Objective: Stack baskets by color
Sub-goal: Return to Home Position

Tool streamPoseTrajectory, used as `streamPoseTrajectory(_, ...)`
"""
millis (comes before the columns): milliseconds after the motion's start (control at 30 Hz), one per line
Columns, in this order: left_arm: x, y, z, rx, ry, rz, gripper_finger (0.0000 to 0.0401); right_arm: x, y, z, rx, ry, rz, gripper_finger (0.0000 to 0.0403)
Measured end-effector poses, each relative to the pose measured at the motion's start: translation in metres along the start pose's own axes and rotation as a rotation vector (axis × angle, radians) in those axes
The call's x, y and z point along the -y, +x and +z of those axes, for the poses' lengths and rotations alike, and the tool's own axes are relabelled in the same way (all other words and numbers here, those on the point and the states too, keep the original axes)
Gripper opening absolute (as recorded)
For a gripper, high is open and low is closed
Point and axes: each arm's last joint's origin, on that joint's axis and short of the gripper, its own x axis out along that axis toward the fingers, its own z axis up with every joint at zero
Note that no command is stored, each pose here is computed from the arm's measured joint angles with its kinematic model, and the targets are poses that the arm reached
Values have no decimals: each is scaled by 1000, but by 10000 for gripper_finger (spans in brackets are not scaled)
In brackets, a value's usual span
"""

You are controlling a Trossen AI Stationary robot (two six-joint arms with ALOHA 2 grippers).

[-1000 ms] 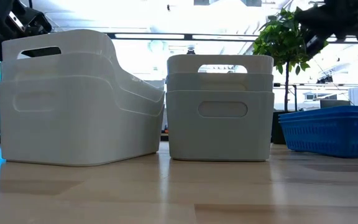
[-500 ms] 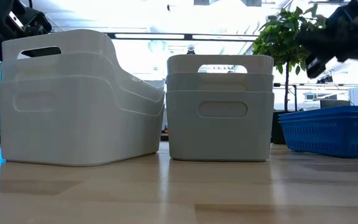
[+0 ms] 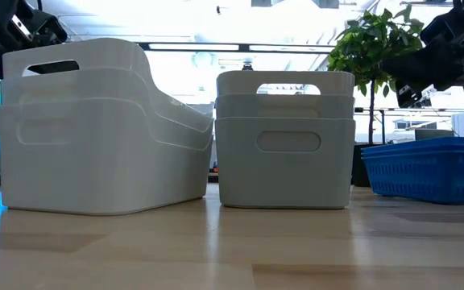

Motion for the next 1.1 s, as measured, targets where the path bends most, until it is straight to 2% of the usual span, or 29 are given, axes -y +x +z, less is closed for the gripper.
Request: streamPoseTrajectory(1100, 0, 0, 0, 0, 0, 0, 1, 1, 0, 0, 0, 7, -17, 0)
